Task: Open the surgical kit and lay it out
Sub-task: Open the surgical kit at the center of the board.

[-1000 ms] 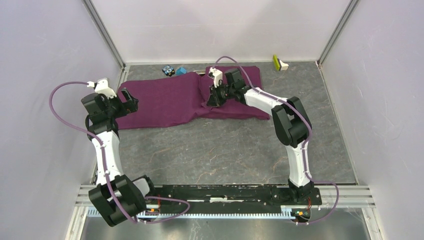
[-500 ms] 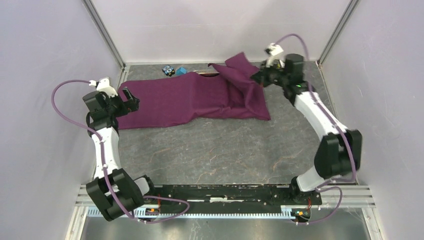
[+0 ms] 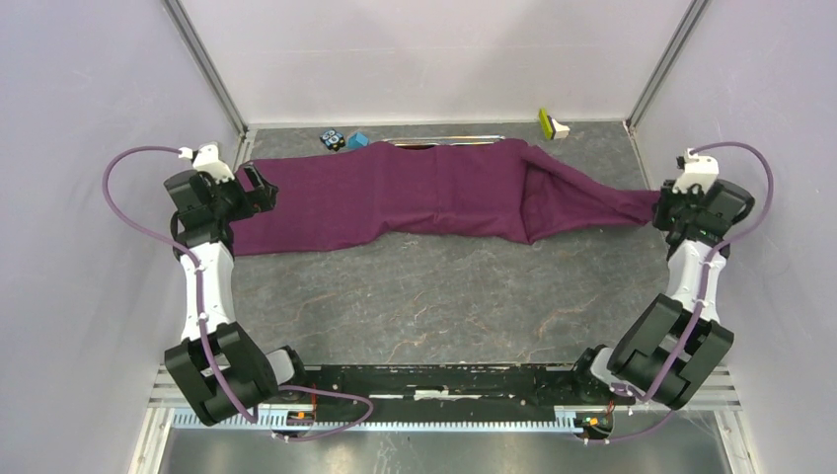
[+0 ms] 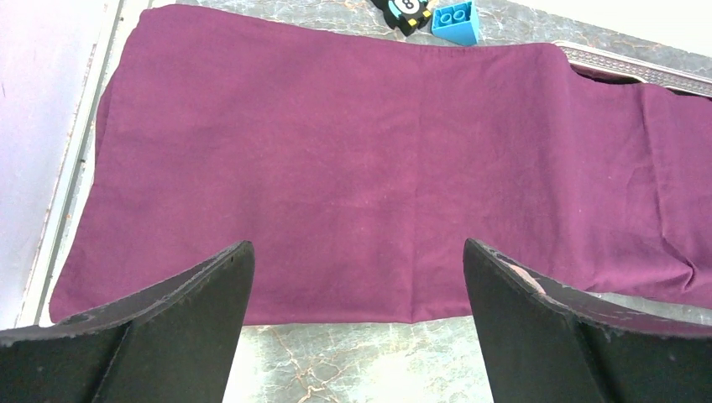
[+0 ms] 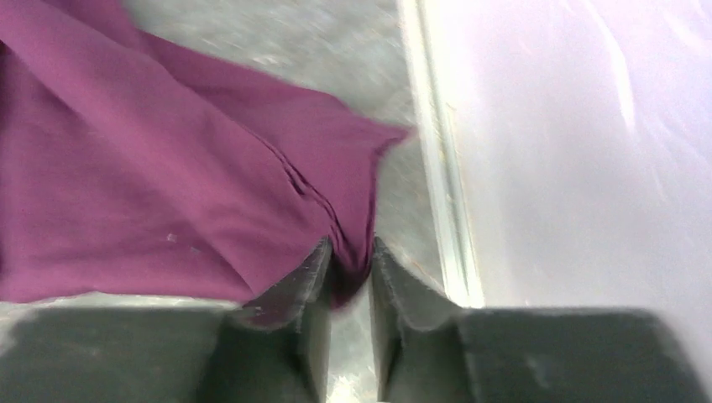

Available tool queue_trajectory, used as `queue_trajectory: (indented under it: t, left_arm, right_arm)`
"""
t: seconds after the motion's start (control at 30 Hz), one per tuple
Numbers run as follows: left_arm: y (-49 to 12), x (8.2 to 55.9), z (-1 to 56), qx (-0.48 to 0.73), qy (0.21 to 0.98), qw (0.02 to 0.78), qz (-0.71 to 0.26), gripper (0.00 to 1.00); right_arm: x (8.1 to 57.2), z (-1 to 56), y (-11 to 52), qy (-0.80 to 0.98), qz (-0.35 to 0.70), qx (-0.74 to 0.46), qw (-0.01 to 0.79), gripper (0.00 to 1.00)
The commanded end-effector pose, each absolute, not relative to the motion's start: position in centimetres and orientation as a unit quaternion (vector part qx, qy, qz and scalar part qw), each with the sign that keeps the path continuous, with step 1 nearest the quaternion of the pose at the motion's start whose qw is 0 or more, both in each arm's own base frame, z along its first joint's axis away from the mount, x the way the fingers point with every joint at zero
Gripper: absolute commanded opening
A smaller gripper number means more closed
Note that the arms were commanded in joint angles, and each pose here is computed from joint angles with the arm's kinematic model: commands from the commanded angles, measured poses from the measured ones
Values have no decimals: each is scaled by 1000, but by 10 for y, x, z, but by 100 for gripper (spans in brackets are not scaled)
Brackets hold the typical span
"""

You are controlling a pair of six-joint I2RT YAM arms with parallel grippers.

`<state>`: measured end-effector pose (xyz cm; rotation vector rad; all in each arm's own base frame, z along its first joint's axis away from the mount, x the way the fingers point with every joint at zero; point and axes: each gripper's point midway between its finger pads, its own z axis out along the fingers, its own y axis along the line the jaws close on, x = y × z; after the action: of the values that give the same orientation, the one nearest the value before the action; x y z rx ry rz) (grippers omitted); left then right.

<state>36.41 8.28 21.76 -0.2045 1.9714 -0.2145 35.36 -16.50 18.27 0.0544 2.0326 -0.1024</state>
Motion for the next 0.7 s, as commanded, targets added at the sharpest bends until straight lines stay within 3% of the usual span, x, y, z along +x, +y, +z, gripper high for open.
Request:
queue_trajectory:
  t: [0.0, 0.07, 0.13, 0.33, 0.67]
  left_arm:
    - [76, 372, 234, -75, 814, 567, -106, 100]
    - [75, 370, 230, -71, 816, 564, -105, 100]
    - [75, 369, 228, -68, 817, 563, -102, 100]
    - [71, 370, 219, -48, 826, 554, -96, 100]
    - [47, 382, 205, 8, 852, 514, -101, 100]
  right_arm:
    - [330, 180, -224, 847, -160, 18, 506, 49]
    - [326, 174, -229, 850, -169, 15, 498, 80]
    - [325, 171, -226, 848, -170, 6, 502, 97]
    - [341, 180, -182, 834, -95, -56, 540, 98]
    - [426, 178, -49, 831, -35, -194, 521, 98]
